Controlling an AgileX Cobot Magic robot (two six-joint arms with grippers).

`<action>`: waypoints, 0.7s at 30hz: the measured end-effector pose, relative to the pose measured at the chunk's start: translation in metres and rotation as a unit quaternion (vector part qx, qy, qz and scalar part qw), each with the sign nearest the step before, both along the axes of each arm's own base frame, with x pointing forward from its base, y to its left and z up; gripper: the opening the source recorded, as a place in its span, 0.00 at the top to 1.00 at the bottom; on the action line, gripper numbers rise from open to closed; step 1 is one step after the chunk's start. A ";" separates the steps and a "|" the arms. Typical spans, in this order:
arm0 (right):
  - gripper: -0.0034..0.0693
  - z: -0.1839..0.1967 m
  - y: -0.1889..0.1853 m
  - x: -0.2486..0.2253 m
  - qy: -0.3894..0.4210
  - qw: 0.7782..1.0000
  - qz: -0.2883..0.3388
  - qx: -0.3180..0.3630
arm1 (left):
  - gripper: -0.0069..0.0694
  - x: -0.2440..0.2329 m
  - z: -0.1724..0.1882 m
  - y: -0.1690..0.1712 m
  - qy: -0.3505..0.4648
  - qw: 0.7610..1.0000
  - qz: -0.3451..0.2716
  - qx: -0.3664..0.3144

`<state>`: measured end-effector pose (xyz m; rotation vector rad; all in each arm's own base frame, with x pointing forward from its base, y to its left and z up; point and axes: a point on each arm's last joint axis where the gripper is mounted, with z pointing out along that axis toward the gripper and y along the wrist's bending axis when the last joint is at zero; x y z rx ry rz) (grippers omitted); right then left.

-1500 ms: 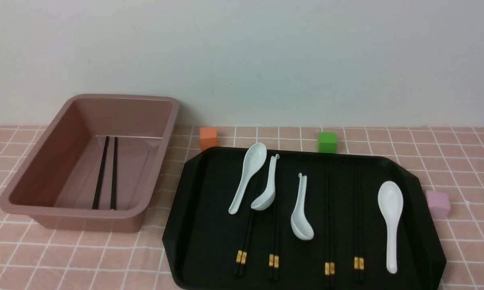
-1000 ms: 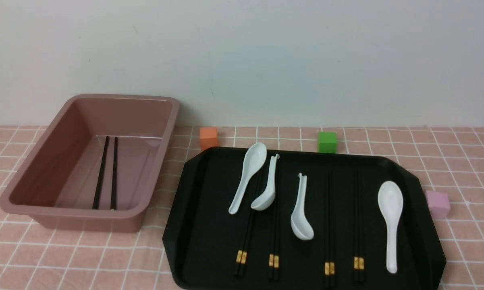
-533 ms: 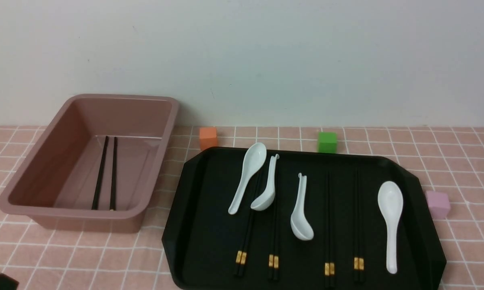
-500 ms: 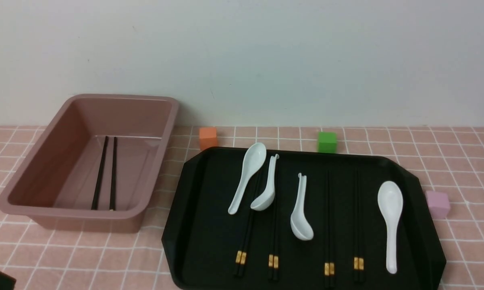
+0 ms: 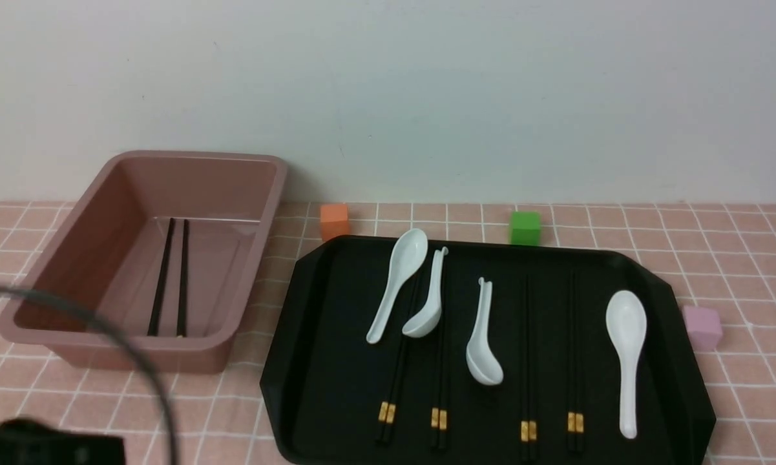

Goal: On pink tablecloth take chopsticks from black tray and put them in box.
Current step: 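Reach over to the black tray and grasp a pair of chopsticks with the left gripper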

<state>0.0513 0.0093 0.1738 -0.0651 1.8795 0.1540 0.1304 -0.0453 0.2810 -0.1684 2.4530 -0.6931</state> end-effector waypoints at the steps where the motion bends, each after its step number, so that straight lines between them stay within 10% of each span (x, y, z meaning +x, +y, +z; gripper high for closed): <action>1: 0.62 0.000 0.000 0.000 0.000 1.000 0.000 0.000 | 0.93 0.000 0.000 0.000 0.000 1.000 0.000 0.000; 8: 0.62 0.000 0.000 0.000 0.000 1.000 0.000 0.000 | 0.93 0.094 -0.020 -0.026 0.086 0.992 -0.079 0.051; 21: 0.62 0.000 0.000 0.000 0.000 1.000 0.000 0.000 | 0.93 0.118 -0.062 -0.174 0.106 0.957 -0.207 0.175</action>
